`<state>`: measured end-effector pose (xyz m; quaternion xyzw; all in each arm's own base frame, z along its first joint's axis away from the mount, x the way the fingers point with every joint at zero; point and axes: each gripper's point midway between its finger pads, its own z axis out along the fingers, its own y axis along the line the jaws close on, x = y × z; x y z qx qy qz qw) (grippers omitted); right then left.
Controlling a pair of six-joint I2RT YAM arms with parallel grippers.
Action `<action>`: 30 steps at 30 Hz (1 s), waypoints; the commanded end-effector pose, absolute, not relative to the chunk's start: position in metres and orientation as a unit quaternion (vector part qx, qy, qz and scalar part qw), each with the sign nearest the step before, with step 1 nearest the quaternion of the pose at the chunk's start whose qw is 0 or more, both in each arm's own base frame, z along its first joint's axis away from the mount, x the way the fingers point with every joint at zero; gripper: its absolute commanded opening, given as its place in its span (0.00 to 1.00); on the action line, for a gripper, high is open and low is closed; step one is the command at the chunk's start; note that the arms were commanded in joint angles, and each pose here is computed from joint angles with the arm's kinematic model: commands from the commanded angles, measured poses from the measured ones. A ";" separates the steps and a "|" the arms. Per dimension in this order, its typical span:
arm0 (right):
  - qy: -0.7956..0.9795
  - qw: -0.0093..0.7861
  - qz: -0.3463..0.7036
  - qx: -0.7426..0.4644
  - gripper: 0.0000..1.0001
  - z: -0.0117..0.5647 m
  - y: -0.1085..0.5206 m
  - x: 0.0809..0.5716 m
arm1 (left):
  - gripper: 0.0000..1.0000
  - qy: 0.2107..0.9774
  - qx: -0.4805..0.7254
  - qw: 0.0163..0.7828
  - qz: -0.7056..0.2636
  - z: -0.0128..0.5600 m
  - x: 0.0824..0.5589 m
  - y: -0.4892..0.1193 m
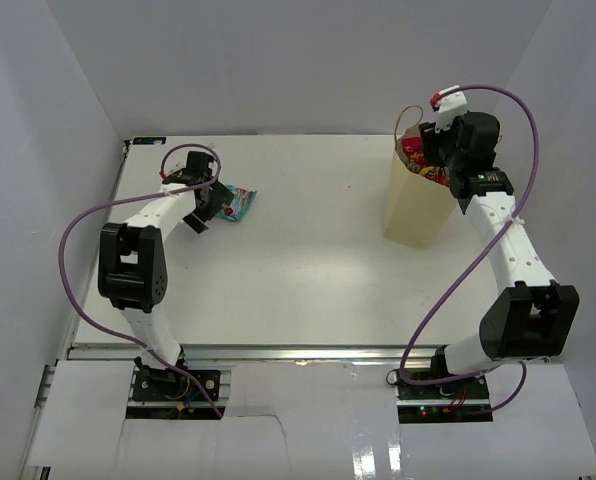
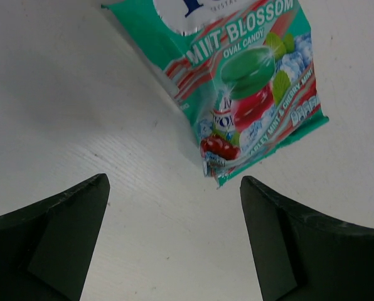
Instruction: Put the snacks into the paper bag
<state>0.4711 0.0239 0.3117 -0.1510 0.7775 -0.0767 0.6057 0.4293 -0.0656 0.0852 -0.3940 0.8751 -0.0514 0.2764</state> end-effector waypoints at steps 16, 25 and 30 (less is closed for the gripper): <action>0.666 0.601 0.170 -0.408 0.90 0.341 0.120 0.340 | 0.25 0.889 -0.332 0.269 -0.163 0.044 0.493 -0.080; 0.643 0.463 0.408 -0.453 0.94 0.310 0.193 0.272 | 0.08 0.816 -0.017 0.399 -0.419 0.163 0.432 -0.158; 0.734 0.352 0.459 -0.356 0.90 0.269 0.236 0.275 | 0.06 0.762 0.103 0.369 -0.521 0.190 0.364 -0.205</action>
